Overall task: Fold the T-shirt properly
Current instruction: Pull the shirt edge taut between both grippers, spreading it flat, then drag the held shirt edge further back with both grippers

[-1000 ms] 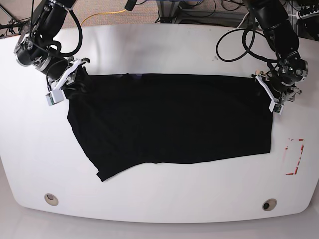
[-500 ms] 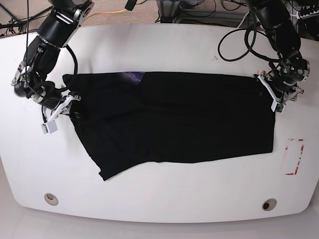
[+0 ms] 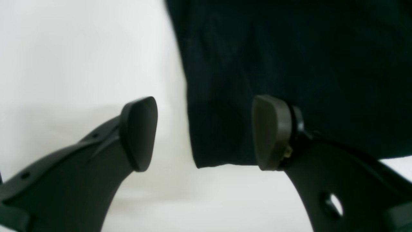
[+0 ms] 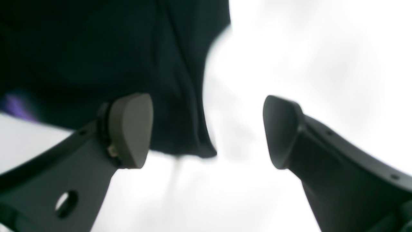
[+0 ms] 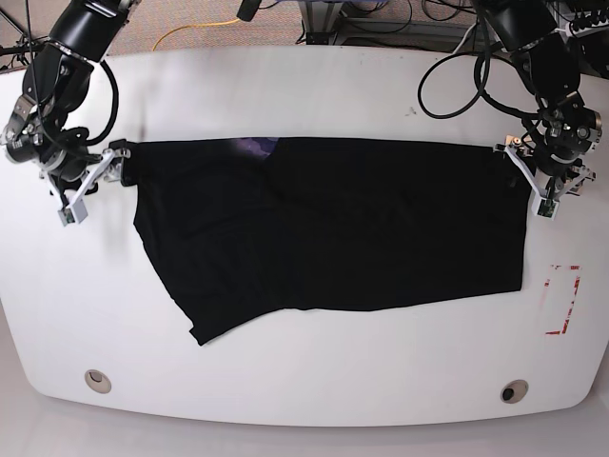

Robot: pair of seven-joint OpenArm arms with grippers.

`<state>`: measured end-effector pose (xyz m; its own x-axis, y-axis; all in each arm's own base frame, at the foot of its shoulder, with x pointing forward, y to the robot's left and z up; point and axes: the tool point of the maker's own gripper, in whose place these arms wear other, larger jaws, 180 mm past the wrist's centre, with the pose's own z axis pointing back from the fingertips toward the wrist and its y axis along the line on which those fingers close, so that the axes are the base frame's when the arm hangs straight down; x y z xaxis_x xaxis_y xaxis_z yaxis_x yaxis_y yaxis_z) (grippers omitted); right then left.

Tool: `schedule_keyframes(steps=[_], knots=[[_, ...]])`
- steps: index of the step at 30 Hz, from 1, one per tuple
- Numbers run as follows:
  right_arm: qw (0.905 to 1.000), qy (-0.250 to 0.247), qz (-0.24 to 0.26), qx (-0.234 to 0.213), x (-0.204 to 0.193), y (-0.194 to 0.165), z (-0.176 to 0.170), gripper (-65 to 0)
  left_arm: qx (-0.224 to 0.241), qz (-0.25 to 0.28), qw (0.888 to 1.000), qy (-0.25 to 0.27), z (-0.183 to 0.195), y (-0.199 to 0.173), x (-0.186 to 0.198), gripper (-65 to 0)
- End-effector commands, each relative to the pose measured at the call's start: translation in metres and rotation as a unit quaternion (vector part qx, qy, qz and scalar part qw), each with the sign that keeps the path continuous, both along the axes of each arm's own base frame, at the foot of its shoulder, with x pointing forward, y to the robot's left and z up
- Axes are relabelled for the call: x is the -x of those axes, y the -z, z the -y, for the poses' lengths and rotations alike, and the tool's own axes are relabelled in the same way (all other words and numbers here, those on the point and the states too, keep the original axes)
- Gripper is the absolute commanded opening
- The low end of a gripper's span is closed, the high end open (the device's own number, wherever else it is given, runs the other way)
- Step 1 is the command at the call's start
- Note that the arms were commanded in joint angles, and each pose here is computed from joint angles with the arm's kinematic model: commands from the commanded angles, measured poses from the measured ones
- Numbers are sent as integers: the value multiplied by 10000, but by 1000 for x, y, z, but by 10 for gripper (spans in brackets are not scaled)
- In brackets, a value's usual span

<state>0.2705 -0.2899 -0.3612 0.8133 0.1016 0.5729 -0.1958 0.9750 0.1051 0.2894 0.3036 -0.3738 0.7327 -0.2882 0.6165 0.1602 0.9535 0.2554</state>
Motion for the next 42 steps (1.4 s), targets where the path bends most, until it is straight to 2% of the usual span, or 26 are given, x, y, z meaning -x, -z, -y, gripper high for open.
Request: schedule_keyframes(steps=[1, 6, 11, 16, 21, 24, 26, 28, 29, 30, 32, 33, 36, 42], knots=[[9995, 35, 248, 215, -6, -10, 8, -162, -67, 232, 9997, 30, -4, -14, -9, -224], [9994, 142, 173, 280, 7, 11, 2, -159, 13, 148, 9999, 32, -3, -5, -6, -224], [9996, 98, 83, 242, 10, 21, -11, -160, 223, 295, 9992, 177, 7, 5, -9, -224], [9998, 165, -134, -12, 14, 39, -17, -162, 456, 255, 9984, 219, 14, 22, -6, -224], [9995, 229, -118, -202, 15, 48, -25, -165, 605, 108, 9980, 136, 11, 38, 0, -228], [9993, 230, -118, -265, 15, 49, -29, -247, 550, 74, 9983, 150, 3, 39, 1, -229], [9993, 231, -126, -272, 16, 50, -29, -369, 550, 61, 9984, 128, 2, 40, 4, -243], [9993, 232, -149, -271, 18, 51, -29, -506, 538, 43, 9985, 124, 2, 41, 6, -317], [9993, 231, -149, -264, 18, 51, -29, -577, 537, 28, 9985, 122, 2, 41, 7, -390], [9993, 231, -156, -256, 18, 51, -28, -612, 537, -11, 9985, 120, 2, 43, 10, -456], [9993, 227, -197, -239, 22, 53, -27, -631, 522, -114, 9985, 113, 1, 48, 17, -604], [9994, 210, -202, -195, 25, 52, -27, -634, 502, -201, 9985, 109, 1, 51, 21, -646], [9999, 108, -118, 65, 34, 41, -21, -642, 306, -513, 9982, 82, -5, 53, 39, -649], [9989, -67, -243, 398, 66, 35, -20, -650, -108, -709, 9971, 259, -4, 41, 77, -597]])
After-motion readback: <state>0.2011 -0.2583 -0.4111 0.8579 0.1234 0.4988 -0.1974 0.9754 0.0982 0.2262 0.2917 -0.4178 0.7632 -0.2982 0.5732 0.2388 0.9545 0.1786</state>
